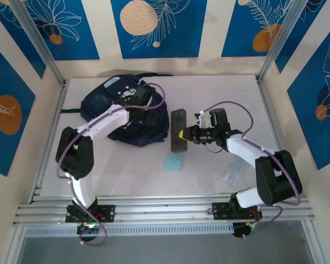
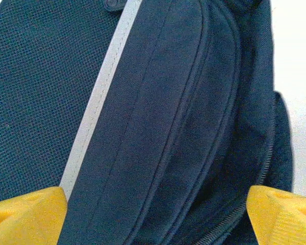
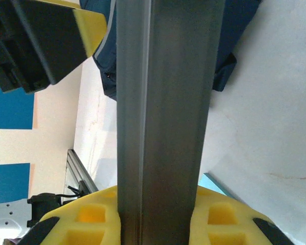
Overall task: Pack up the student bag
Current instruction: Open the student bag at the top-center of the table, then place the glasses case in the student bag.
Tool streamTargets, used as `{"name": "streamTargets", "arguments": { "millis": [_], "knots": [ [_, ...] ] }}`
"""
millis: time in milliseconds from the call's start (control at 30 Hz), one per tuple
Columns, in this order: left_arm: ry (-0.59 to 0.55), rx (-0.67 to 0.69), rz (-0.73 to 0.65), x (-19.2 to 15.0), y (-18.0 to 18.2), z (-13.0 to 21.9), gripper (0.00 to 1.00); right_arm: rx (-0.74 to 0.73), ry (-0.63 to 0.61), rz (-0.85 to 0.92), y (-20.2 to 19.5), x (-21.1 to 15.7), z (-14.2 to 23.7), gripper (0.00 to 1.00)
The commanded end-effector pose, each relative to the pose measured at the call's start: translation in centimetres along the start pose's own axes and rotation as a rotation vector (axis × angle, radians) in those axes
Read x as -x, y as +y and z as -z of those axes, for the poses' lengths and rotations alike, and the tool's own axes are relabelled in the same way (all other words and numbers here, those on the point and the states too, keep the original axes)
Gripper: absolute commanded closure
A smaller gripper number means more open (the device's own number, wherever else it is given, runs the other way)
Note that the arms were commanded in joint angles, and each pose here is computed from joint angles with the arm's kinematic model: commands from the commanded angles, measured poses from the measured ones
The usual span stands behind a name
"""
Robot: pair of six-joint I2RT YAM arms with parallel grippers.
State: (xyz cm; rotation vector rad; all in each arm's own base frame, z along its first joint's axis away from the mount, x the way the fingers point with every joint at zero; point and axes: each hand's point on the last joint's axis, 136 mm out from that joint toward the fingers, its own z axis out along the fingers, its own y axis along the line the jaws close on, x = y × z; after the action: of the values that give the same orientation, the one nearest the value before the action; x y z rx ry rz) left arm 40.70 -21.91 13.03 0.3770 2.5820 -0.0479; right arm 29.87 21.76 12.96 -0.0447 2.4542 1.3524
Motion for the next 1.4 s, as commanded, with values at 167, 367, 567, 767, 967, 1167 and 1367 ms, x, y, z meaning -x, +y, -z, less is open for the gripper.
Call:
{"name": "streamTargets", "arguments": {
  "millis": [167, 367, 567, 767, 967, 1167, 1367],
  "knots": [
    [0.081, 0.123, -0.115, -0.2, 3.0, -3.8, 0.27, 0.028, 0.009, -0.007, 0.0, 1.2, 0.5, 1.00],
    [0.118, 0.129, -0.102, -0.1, 4.8, -6.0, 0.39, 0.027, 0.013, -0.003, 0.0, 1.2, 0.6, 1.00],
    [0.182, 0.096, -0.105, -1.2, 5.4, -7.0, 0.89, 0.036, 0.011, -0.005, 0.3, 1.3, 0.8, 1.00],
    [0.124, -0.015, -0.061, 0.6, 3.8, -3.1, 1.00, 0.043, -0.003, 0.005, 1.2, 1.9, 1.2, 1.00],
    [-0.018, -0.264, 0.052, 4.7, 0.3, 4.0, 1.00, 0.067, -0.005, 0.021, 2.7, 2.7, 1.2, 1.00],
    [-0.113, -0.482, 0.193, 8.3, -0.9, 8.6, 1.00, 0.089, -0.013, 0.028, 4.9, 3.9, 0.1, 1.00],
    [-0.159, -0.644, 0.289, 10.4, -1.6, 10.7, 1.00, 0.123, -0.051, -0.001, 7.3, 6.2, -3.8, 1.00]
  ]
}}
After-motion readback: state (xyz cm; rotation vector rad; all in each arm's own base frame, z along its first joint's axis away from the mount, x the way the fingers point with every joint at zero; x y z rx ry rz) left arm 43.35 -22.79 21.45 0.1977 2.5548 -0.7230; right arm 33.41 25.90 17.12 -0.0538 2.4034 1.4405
